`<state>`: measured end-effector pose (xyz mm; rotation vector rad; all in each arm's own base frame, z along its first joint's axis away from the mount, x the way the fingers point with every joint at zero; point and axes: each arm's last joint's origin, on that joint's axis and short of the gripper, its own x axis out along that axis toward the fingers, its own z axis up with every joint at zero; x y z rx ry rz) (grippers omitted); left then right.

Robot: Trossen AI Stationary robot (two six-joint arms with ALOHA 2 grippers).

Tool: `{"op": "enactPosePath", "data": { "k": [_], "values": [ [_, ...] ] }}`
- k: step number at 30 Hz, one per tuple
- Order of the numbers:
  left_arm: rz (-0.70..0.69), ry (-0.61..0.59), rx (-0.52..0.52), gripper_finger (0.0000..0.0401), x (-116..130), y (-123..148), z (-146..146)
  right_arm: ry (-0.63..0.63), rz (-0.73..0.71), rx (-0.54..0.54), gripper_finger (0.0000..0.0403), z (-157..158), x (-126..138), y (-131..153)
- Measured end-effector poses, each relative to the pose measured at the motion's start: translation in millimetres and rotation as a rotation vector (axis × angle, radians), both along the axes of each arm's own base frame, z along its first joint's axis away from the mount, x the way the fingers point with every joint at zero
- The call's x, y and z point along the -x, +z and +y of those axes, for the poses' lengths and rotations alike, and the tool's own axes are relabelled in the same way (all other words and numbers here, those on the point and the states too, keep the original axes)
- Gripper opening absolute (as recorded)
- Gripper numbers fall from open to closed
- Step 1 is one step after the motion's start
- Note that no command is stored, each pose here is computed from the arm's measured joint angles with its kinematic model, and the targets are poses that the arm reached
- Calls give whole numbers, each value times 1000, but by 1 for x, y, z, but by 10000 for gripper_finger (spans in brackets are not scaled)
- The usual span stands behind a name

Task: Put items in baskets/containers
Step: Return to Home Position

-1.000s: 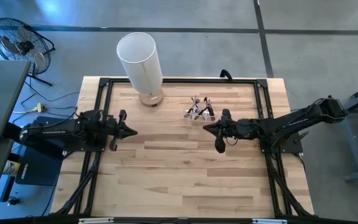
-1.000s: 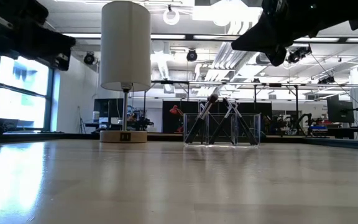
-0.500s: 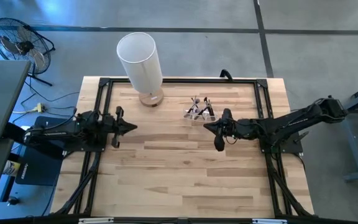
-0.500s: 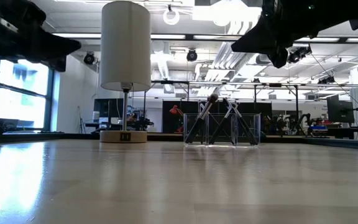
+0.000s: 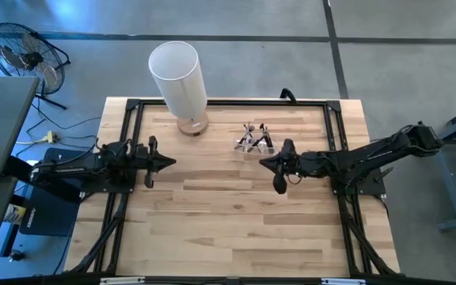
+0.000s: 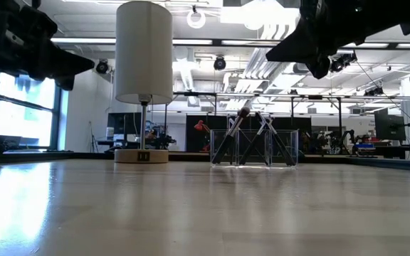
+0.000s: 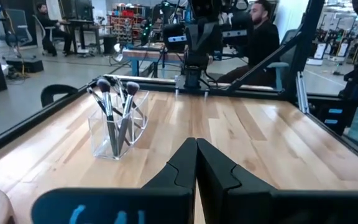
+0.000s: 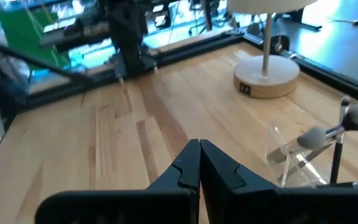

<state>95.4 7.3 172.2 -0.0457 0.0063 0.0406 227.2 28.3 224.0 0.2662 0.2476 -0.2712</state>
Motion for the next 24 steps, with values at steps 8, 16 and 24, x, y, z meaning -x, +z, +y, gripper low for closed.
{"op": "enactPosePath", "data": {
  "k": [8, 16, 24],
  "values": [
    [6, 28, 12, 1, 0, -1, 1, 102, 91, 156, 0, 2, 6, -8],
    [7, 29, 12, 1, 0, -1, 1, 278, 5, 121, 0, 0, 50, -22],
    [8, 30, 12, 1, 0, -1, 1, 317, -124, 77, 0, -14, 89, -38]
  ]
}}
